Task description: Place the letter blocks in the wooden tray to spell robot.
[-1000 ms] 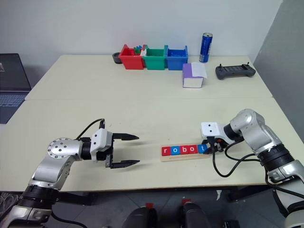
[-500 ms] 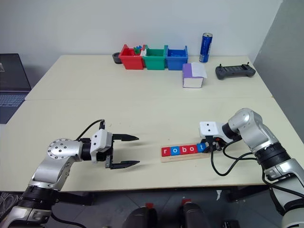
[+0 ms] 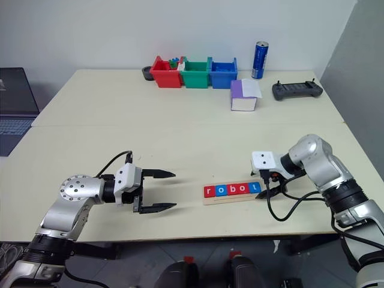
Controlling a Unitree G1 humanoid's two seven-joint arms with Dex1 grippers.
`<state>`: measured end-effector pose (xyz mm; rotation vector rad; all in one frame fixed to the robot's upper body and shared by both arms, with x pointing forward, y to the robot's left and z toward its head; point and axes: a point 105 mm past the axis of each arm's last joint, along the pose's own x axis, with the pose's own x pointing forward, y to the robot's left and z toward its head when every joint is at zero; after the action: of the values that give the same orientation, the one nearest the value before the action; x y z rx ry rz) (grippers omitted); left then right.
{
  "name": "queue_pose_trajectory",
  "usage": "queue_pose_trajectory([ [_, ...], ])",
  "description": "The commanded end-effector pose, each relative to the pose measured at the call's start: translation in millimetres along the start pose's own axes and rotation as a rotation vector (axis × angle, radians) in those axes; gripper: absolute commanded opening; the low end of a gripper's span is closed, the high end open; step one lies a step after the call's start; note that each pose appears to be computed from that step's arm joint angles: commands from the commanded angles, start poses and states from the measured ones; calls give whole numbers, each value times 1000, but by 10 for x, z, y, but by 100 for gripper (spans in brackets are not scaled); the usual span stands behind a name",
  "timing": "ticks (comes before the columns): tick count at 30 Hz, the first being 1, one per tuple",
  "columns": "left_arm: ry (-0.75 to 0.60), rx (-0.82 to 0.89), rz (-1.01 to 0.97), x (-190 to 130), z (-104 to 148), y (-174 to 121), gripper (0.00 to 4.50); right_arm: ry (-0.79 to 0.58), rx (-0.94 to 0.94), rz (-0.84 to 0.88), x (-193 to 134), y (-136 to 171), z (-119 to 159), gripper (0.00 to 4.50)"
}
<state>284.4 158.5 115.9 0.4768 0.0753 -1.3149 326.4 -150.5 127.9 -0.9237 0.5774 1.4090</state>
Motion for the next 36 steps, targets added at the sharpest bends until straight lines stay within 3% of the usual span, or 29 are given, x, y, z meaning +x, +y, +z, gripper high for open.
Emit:
queue_pose_trajectory([
  [1,-13,39,2,-15,76,23,450,-42,-46,-49,-283,-48,168,447],
  [10,-14,38,-3,0,71,18,450,-72,74,-52,-260,110,59,447],
  [23,-8,41,-15,-4,76,19,450,-98,141,-27,-89,262,-2,14],
  [36,-4,40,-12,-16,73,17,450,-91,180,-43,26,197,-158,2],
])
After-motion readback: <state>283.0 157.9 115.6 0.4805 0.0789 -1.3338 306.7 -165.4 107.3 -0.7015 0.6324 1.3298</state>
